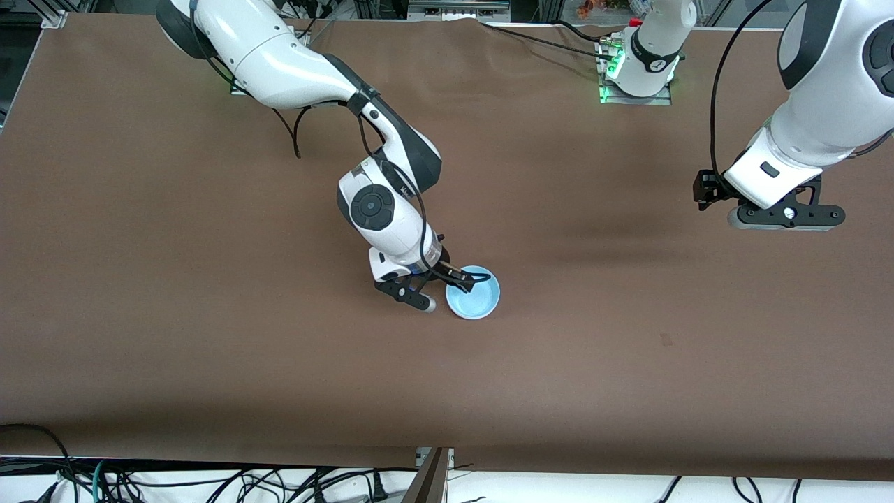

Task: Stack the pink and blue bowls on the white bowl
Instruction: 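Open the right gripper to release the blue bowl on the stack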

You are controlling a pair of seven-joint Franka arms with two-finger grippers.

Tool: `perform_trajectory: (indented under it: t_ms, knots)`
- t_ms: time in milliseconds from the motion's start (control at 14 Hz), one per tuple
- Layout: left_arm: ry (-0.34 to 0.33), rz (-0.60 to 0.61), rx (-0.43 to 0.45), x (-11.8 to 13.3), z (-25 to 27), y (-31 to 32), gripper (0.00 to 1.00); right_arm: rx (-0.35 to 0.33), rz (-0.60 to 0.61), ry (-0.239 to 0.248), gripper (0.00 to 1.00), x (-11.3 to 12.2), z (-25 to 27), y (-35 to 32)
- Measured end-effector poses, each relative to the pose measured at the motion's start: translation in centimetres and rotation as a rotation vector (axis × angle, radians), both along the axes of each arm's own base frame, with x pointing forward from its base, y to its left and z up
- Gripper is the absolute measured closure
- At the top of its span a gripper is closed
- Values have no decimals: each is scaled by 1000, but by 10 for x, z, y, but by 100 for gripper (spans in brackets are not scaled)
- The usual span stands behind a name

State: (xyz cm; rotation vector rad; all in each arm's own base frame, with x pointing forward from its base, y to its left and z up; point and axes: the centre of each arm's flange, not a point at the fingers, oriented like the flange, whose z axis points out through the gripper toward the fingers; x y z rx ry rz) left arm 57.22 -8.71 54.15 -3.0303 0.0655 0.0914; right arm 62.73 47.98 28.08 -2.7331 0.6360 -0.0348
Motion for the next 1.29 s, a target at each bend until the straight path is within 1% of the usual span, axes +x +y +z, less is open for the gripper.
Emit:
perform_trajectory:
  t_ms: [71, 143, 214, 357, 500, 571, 714, 929, 1000, 1143, 1214, 1286]
  knots:
    - [-1, 1, 0, 0, 0, 0, 36, -11, 27, -17, 1, 6, 9, -7]
    - [-1, 1, 0, 0, 1, 1, 36, -30, 65, -29, 0, 13, 19, -19]
    - [-1, 0, 0, 0, 1, 4, 36, -61, 104, -26, 0, 21, 33, -37]
    - [0, -8, 3, 3, 0, 18, 36, -130, 165, 1, 0, 36, 72, -83]
    - [-1, -21, 8, 6, -1, 32, 36, -202, 242, 33, 0, 38, 116, -124]
    - [-1, -27, 11, 7, -1, 35, 36, -233, 289, 43, 0, 34, 141, -141]
    - [-3, -37, 17, 6, 0, 31, 36, -280, 373, 46, 0, 18, 198, -174]
    - [-9, -47, 25, 4, 3, 24, 36, -324, 462, 64, 0, -19, 268, -234]
    - [-12, -47, 27, 4, 4, 23, 36, -330, 484, 70, 0, -33, 284, -256]
    - [-23, -45, 27, 3, 12, 23, 34, -331, 521, 79, 0, -55, 297, -297]
    - [-30, -40, 16, 3, 21, 23, 33, -327, 531, 87, 0, -62, 297, -315]
    - [-41, -31, -18, 2, 37, 22, 33, -320, 542, 96, 0, -67, 296, -336]
